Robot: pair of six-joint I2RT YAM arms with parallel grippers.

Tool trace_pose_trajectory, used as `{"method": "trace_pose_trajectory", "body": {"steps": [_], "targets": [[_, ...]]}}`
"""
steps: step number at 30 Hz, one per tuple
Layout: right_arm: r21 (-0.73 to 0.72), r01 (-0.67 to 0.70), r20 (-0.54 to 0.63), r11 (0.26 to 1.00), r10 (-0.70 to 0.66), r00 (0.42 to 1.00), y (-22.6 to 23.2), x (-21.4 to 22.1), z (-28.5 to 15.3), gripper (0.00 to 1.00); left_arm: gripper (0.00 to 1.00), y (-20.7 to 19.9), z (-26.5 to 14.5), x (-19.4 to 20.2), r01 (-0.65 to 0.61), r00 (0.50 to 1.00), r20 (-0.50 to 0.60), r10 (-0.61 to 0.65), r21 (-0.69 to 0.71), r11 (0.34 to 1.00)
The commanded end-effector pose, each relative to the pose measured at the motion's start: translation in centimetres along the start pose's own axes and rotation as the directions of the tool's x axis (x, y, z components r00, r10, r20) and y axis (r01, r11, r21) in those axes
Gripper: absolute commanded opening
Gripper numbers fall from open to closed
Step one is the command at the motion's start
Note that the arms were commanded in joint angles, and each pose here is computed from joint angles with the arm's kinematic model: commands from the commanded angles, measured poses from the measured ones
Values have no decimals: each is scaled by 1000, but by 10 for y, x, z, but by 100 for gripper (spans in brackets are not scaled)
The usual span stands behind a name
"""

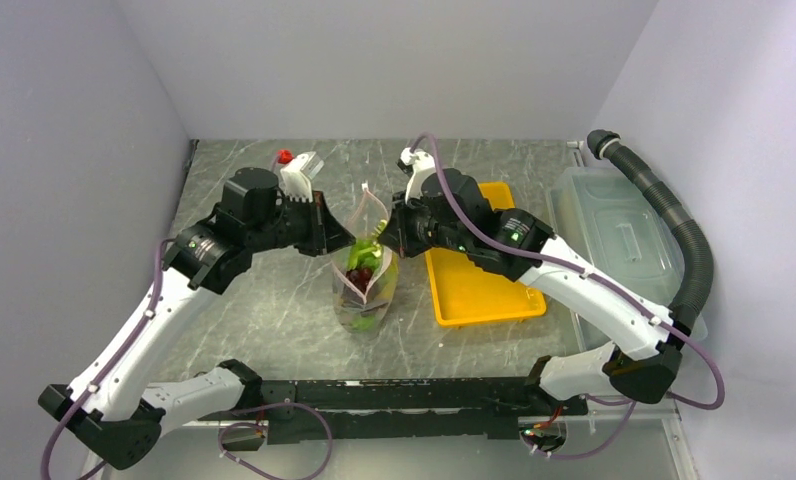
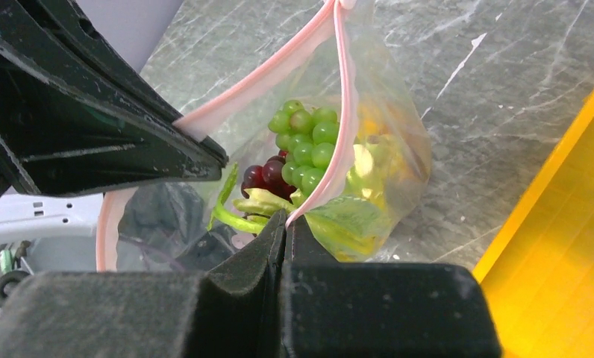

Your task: Place the food in the zip-top bag and seal the zipper

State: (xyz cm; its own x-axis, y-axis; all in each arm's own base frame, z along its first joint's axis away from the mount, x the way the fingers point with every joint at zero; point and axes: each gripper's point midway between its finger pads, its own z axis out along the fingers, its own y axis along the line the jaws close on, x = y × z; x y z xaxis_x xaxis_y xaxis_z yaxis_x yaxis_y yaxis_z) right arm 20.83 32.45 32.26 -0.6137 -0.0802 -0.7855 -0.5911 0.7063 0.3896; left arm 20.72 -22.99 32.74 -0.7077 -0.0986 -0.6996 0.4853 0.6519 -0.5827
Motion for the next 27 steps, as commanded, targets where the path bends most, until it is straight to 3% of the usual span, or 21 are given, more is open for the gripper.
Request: {"method": "trace_pose_trajectory", "body": {"steps": [1, 8, 27], "targets": [[-55, -54, 112, 997, 60, 992, 16, -27, 7, 0, 0, -34, -5, -25, -40, 997, 74, 30, 145, 989], [-40, -57, 106, 998, 61, 992, 14, -26, 11, 1, 0, -32, -7, -25, -60, 996, 75, 51, 129, 990], [185, 19, 159, 983, -49, 986, -24, -47, -26, 42, 0, -38, -34, -37, -175, 978, 131, 162, 91, 980]]}}
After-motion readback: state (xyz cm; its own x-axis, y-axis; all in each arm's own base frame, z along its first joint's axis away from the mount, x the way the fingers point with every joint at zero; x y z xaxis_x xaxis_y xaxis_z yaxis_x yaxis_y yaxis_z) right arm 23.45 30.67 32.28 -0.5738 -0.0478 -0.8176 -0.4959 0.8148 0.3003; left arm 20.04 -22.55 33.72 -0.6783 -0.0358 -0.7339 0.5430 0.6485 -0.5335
